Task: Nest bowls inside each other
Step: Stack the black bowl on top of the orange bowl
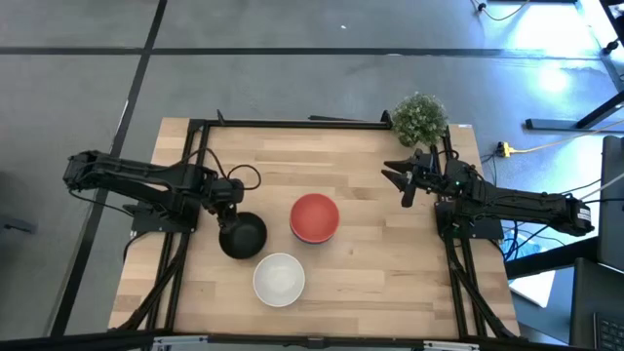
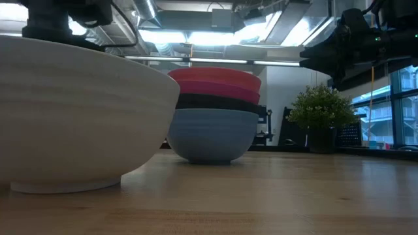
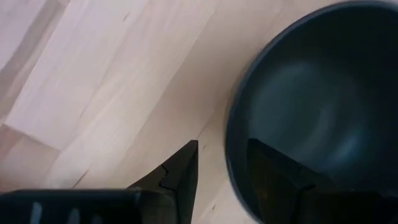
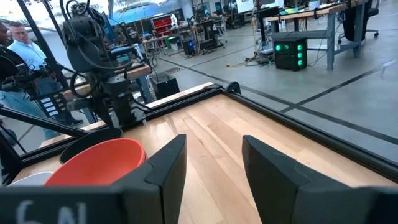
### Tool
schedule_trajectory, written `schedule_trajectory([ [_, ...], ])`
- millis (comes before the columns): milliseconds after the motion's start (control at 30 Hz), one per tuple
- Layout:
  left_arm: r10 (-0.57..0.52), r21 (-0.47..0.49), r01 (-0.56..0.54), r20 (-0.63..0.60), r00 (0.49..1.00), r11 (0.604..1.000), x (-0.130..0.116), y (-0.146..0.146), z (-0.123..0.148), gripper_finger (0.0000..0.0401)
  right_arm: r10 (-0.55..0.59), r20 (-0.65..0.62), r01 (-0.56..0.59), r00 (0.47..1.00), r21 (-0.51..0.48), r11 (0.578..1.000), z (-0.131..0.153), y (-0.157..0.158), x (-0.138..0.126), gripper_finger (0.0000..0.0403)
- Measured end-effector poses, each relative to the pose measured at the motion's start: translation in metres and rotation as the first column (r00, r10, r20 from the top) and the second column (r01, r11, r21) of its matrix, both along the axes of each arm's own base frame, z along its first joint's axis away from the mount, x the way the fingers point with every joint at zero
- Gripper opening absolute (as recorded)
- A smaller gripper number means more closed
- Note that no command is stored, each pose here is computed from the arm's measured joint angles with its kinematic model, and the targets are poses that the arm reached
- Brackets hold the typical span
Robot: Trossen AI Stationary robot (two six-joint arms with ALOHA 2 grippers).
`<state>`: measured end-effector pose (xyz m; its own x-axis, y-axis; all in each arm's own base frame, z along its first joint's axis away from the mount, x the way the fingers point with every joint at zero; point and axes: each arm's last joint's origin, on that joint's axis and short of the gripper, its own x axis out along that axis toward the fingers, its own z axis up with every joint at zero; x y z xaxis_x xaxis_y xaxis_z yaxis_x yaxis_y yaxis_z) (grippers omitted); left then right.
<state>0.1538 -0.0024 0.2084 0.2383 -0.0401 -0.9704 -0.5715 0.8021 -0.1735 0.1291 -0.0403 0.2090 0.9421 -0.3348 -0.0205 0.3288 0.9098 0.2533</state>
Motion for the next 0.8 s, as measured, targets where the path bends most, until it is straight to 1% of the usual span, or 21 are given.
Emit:
schedule_trajectory([
  [100,-0.002,-0.004,0.002,0.014,1.0,1.0,0.001,-0.0003,-0.0001,0.0133,0.0,0.008,0.0,1.0,-0.002,1.0,0.0008,0.0,0.0,0.0158],
  [267,-0.006,-0.036,0.006,0.011,1.0,0.999,0.0015,-0.0012,-0.0005,0.0133,0.0,0.012,0.0,1.0,-0.003,1.0,0.0012,0.0,0.0,0.0158],
  [800,-0.001,-0.026,0.001,0.009,1.0,1.0,0.0015,-0.0009,-0.0008,0.0133,0.0,0.011,0.0,1.0,-0.004,1.0,0.0012,0.0,0.0,0.0158],
])
